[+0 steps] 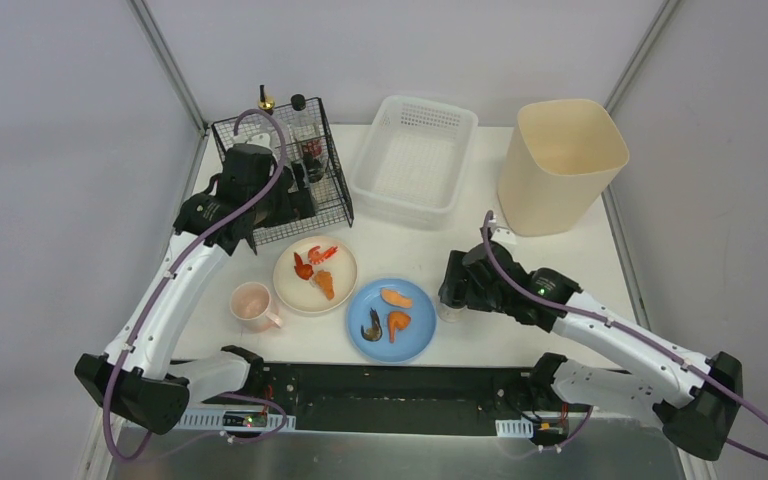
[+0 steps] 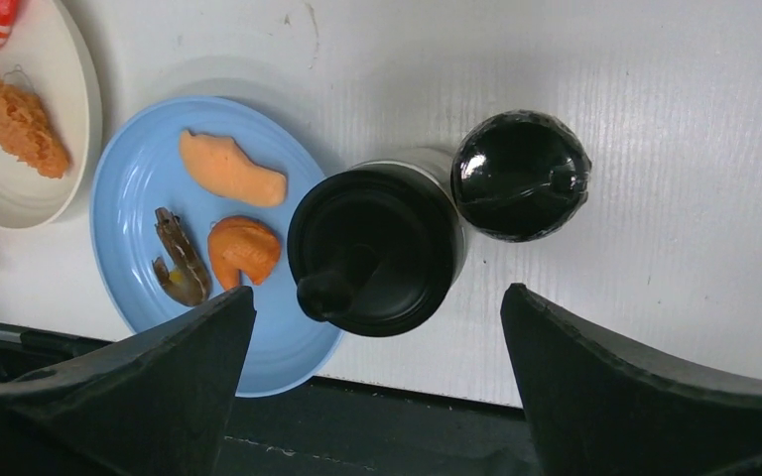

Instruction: Clear the kitchen counter

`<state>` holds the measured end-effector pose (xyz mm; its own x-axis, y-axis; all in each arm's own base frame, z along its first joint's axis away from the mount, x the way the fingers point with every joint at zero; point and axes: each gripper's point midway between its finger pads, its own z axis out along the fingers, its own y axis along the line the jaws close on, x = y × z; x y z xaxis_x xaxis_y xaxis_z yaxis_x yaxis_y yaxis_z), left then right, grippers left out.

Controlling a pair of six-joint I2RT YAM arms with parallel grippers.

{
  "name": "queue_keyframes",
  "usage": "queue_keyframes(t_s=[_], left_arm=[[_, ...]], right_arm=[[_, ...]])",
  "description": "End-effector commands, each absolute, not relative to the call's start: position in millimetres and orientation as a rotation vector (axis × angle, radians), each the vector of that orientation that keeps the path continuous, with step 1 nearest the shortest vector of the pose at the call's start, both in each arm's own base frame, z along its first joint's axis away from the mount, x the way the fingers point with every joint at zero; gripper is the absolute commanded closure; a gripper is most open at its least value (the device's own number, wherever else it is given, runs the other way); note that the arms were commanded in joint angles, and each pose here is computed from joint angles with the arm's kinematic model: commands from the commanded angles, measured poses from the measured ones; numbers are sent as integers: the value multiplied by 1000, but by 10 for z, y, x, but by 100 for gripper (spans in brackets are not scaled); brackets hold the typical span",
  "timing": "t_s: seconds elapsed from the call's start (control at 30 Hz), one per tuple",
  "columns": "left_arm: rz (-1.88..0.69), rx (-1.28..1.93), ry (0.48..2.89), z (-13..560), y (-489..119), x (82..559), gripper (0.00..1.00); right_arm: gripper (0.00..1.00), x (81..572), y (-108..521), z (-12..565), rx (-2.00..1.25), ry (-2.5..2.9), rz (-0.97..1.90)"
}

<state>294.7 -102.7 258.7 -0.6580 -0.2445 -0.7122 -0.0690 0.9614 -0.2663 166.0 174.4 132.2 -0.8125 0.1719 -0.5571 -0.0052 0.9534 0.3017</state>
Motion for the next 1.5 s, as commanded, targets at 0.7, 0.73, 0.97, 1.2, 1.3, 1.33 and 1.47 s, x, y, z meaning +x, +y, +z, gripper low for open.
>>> queue_keyframes(t_s=[0.7,0.73,0.97,1.2,1.3,1.33,1.47], left_arm=[[-297,-137,2308,2394,-977,2588,1],[-296,-135,2311,2376,-971,2570,1],[-280,-118,2333,2279,-925,2461,1],[-277,-114,2331,2244,-894,2390,1],[-281,-109,2330,2239,-894,2367,1],[-283,-109,2329,2238,-893,2362,1],[-281,-99,2337,2205,-884,2330,1]], right_arm=[[3,1872,1911,1228,103,2509,206],[4,1869,1918,1225,93,2509,197],[11,1870,1846,1161,72,2504,80],[31,1871,1853,1159,72,2502,61],[40,1889,1890,1165,71,2505,62],[44,1898,1907,1176,71,2504,67],[62,1932,1970,1253,68,2493,91]])
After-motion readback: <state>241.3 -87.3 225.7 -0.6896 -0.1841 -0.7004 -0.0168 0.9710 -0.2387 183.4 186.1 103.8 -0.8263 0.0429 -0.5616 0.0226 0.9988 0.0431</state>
